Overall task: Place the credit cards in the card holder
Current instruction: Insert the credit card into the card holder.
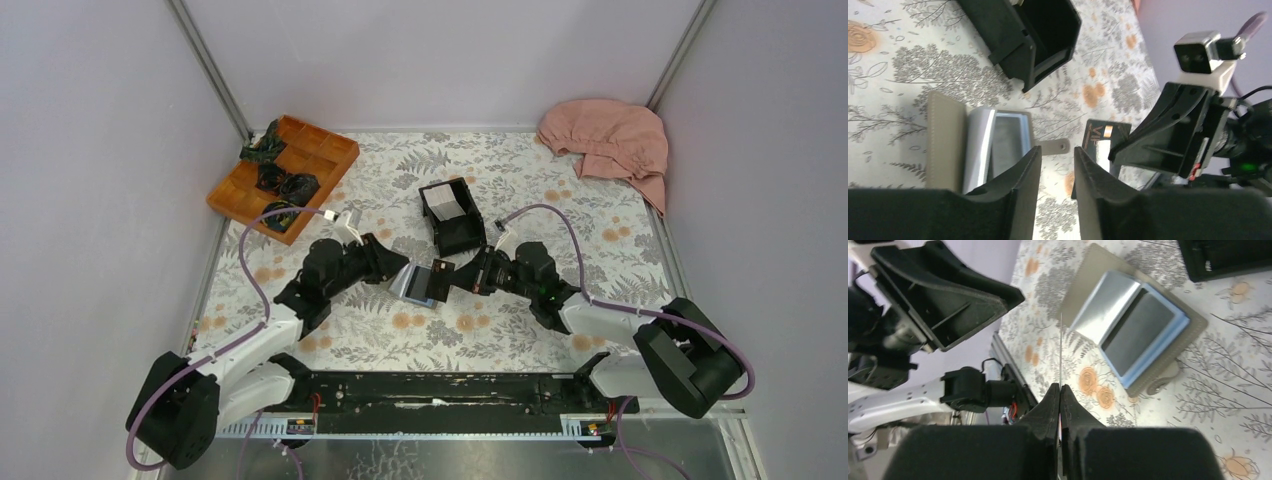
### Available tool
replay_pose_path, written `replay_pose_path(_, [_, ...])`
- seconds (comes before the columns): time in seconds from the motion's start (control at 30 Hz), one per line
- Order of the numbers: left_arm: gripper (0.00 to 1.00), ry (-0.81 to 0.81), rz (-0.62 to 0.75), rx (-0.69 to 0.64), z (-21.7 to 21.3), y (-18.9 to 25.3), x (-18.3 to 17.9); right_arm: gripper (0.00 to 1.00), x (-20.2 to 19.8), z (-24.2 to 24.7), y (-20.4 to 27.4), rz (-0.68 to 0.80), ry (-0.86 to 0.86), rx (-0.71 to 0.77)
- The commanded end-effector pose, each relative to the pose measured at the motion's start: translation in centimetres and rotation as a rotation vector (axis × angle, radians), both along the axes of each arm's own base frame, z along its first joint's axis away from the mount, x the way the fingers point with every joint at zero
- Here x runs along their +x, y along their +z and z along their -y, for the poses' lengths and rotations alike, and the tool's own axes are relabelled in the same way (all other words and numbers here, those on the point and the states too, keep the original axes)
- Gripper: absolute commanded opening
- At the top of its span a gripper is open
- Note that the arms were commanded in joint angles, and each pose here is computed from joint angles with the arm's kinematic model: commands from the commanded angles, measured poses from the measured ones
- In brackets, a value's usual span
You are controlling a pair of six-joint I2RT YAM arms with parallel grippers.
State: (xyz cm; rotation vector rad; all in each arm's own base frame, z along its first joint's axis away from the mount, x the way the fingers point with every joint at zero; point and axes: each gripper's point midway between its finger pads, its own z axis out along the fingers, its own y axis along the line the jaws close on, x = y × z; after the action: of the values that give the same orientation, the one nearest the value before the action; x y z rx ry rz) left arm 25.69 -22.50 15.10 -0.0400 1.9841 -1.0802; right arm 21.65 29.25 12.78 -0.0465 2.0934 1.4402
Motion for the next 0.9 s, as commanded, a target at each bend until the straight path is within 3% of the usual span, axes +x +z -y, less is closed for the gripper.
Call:
replay_pose_path(0.0, [0.32,-0.027,0.016,0.084,0.3,-0.6,-0.5,0.00,1.8,0.0,-0.4,0.027,-0.086,-0.101])
replay_pose_path(0.1, [0.21,-0.059,0.029,0.136,1.4,-0.8,-1.3,0.00,2.3,0.0,-1.1,0.022,-0.109,-0.145])
replay_pose_path(0.43, [0.04,-0.086,0.007,0.402,3.7,-4.0,-2.4,0.00,3.0,-0.2,-2.8,-0.019,-0.144,-0.216])
replay_pose_path(0.87, [0.00,0.015,-0.079,0.676,2.9,-9.5,-0.2,0.00,3.0,-1.9,-4.8,-0.055,-0.124,-0.265])
